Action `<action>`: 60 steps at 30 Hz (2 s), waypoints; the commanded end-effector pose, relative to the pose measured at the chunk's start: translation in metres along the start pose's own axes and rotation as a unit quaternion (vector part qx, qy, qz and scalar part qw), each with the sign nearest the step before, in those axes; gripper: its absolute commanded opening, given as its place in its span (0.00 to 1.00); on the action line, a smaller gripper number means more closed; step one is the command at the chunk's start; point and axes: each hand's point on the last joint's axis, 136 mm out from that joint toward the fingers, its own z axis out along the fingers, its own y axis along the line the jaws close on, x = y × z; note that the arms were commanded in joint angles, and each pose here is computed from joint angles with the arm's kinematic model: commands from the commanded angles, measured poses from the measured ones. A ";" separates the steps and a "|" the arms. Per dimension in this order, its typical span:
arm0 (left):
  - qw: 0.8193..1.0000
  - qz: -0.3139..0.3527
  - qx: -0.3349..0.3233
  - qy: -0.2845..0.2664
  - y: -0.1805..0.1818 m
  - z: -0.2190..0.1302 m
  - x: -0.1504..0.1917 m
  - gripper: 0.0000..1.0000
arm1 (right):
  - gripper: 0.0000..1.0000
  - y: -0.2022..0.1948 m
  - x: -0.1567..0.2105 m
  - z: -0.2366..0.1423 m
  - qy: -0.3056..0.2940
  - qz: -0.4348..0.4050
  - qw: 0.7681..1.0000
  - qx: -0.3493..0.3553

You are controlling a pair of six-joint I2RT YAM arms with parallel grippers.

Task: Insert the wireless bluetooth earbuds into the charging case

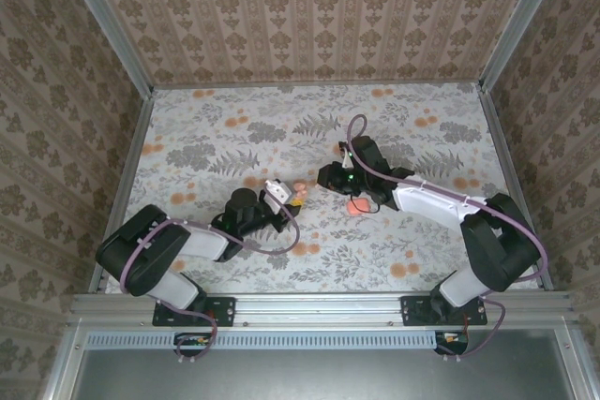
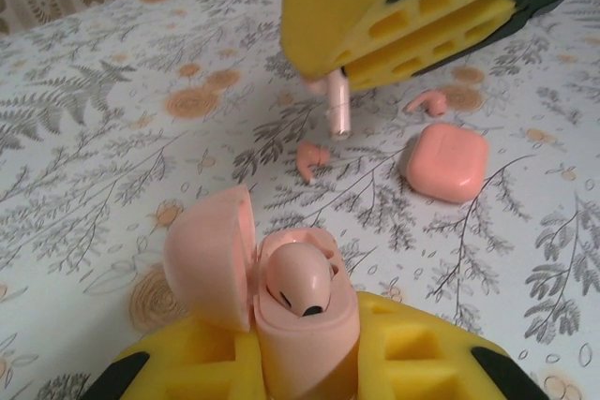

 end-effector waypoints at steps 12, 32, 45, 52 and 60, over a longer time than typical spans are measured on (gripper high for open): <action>0.998 0.022 0.027 -0.055 -0.008 0.006 -0.032 0.14 | 0.21 0.022 0.000 -0.003 -0.026 -0.015 0.999 -0.020; 0.998 0.020 0.009 -0.065 -0.003 0.002 -0.038 0.13 | 0.21 0.028 0.016 0.003 0.001 -0.043 0.999 -0.011; 0.997 0.024 0.006 -0.067 -0.003 -0.002 -0.041 0.13 | 0.24 0.039 0.018 0.008 0.009 -0.046 0.999 -0.026; 0.997 0.026 0.005 -0.066 -0.003 -0.003 -0.040 0.13 | 0.28 0.044 0.017 0.006 0.006 -0.045 0.998 -0.035; 0.998 0.025 0.004 -0.064 -0.003 -0.004 -0.039 0.13 | 0.32 0.049 0.012 -0.002 -0.005 -0.048 0.998 -0.039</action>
